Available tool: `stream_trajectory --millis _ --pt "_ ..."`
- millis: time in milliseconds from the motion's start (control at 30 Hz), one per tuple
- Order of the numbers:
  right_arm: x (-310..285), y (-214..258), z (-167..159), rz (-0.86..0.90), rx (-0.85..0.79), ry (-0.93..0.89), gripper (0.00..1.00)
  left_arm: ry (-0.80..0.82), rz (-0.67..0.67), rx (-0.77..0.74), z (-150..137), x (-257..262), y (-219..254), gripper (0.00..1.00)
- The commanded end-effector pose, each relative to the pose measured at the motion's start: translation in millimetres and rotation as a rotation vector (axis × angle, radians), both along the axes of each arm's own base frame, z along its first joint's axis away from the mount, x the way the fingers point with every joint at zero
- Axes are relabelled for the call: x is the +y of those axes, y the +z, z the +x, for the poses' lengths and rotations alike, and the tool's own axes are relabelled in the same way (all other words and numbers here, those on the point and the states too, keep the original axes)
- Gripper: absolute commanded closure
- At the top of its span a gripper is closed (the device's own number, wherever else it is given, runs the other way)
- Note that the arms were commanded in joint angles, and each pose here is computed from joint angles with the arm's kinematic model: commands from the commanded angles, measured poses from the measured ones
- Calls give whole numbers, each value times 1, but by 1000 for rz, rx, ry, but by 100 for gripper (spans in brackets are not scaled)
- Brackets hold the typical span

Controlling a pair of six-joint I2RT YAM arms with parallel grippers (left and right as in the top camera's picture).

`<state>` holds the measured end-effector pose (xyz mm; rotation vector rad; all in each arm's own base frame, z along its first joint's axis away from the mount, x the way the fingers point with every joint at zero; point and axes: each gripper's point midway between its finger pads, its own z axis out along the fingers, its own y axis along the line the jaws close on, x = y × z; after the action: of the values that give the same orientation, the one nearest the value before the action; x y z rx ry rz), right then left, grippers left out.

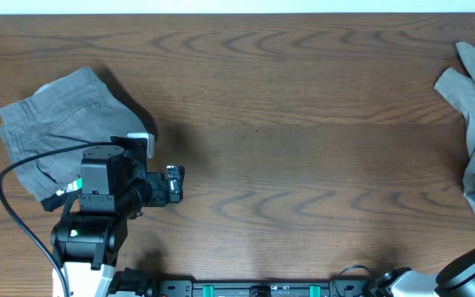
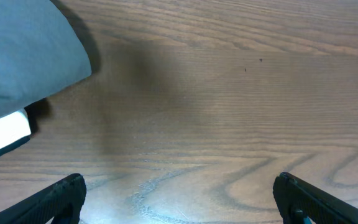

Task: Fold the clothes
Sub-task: 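Reach the right gripper to the khaki trousers and grasp them, then drag the khaki trousers toward the table center with the right gripper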

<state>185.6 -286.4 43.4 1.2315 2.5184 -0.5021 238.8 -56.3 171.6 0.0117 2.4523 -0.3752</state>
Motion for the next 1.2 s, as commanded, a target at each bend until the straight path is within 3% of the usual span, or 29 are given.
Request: stream_trajectory --millis 0,167,333,567,600,633,800,1000,1167 --pt "27 17 43 82 -183 77 99 6 -12 -26 4 0 10 2" --pt "99 40 98 224 -344 241 99 7 -13 -56 9 -1 15 2" --pt "208 72 143 365 -455 578 99 6 -16 -82 14 -1 19 2" --pt "372 130 157 472 -616 1117 99 6 -17 -102 17 -1 22 2" --pt "383 136 157 449 -631 1166 96 6 -18 -107 18 -1 23 2" --pt "391 141 159 411 -647 1200 86 6 -18 -115 19 -1 25 2" --pt "361 157 174 167 -659 1100 54 4 -23 -150 25 -2 31 2" --pt "294 164 167 4 -608 898 50 -38 -66 -176 27 -13 38 2" --pt "254 147 144 5 -500 773 45 -91 -74 -179 29 -27 37 2"
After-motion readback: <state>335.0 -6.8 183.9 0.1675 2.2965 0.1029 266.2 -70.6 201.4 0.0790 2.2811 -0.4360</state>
